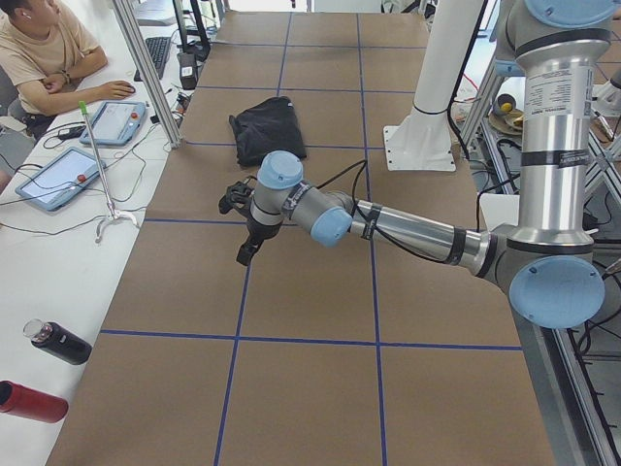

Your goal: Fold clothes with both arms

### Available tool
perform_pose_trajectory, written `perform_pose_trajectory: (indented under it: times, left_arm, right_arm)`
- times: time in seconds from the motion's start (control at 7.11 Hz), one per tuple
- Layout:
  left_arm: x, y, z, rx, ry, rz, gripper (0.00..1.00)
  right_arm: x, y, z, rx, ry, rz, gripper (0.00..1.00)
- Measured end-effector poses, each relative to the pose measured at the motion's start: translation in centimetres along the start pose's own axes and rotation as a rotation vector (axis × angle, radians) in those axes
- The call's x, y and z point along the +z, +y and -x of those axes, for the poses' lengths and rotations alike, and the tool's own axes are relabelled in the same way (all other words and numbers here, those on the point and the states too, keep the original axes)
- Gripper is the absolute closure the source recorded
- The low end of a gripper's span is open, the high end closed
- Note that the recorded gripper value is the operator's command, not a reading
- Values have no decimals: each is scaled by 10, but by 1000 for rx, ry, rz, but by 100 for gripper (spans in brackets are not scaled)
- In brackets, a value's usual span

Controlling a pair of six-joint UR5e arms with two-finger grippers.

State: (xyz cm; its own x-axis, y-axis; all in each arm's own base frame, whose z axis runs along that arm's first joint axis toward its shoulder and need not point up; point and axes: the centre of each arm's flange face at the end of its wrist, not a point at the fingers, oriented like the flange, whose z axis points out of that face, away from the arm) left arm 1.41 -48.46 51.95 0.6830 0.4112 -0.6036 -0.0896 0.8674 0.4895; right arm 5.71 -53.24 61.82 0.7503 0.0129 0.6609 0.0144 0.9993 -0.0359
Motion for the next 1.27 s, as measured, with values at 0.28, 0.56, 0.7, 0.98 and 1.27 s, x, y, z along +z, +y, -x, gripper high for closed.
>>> perform_pose_trajectory:
  times: [0.28,0.56,0.7,0.98,1.27]
  left_arm:
    - [-7,1,0,4,17,-7,0]
    - [-11,4,-6,3,41,-5,0]
    - [-13,6,-8,2,53,-5,0]
    - [-11,14,-2,-24,19,3,0]
    - [-1,22,15,-68,-20,23,0]
  right_arm:
    - [-4,0,1,-6,-4,-6,0]
    - [-4,1,1,-2,-9,-6,0]
    - [-2,3,1,6,-19,-4,0]
    - [-4,12,5,3,-47,-14,0]
    - [-8,21,12,-10,-53,-25,0]
